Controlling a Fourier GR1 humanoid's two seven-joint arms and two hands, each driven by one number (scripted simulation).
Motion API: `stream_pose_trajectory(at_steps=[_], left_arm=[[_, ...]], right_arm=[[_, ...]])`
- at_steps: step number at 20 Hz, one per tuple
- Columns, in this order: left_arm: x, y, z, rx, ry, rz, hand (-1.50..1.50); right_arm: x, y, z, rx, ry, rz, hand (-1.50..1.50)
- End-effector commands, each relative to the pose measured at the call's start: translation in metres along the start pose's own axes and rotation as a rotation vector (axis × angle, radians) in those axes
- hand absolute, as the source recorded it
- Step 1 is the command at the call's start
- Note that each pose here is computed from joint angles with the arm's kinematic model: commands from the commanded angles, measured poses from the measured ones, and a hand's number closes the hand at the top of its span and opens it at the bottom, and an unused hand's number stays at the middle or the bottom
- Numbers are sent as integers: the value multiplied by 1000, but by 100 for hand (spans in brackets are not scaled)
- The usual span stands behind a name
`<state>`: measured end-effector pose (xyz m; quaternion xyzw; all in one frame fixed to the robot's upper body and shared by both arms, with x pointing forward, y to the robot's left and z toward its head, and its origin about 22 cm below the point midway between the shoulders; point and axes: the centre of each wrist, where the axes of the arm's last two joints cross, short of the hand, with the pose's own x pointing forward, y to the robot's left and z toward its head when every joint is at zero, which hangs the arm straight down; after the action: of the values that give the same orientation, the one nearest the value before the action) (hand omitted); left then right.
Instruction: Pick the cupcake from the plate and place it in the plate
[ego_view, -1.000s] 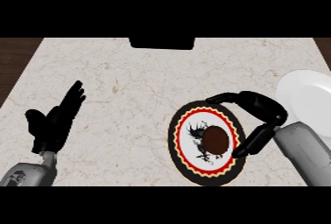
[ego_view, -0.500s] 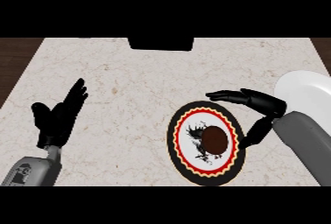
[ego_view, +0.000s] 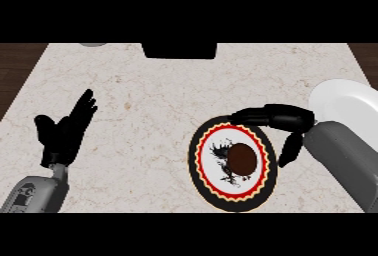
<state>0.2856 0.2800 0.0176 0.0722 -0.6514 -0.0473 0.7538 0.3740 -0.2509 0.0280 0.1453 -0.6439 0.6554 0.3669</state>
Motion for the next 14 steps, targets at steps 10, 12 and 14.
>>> stream_pose_trajectory(at_steps=[10, 12, 14], left_arm=[[16, 17, 1, 13, 9, 2, 0], [-12, -1, -8, 12, -1, -12, 0], [-5, 13, -12, 20, 9, 5, 0]], right_arm=[[-7, 7, -33, 236, 5, 155, -150], [-5, 14, -58, 268, 12, 166, -150], [0, -5, -67, 260, 21, 163, -150]])
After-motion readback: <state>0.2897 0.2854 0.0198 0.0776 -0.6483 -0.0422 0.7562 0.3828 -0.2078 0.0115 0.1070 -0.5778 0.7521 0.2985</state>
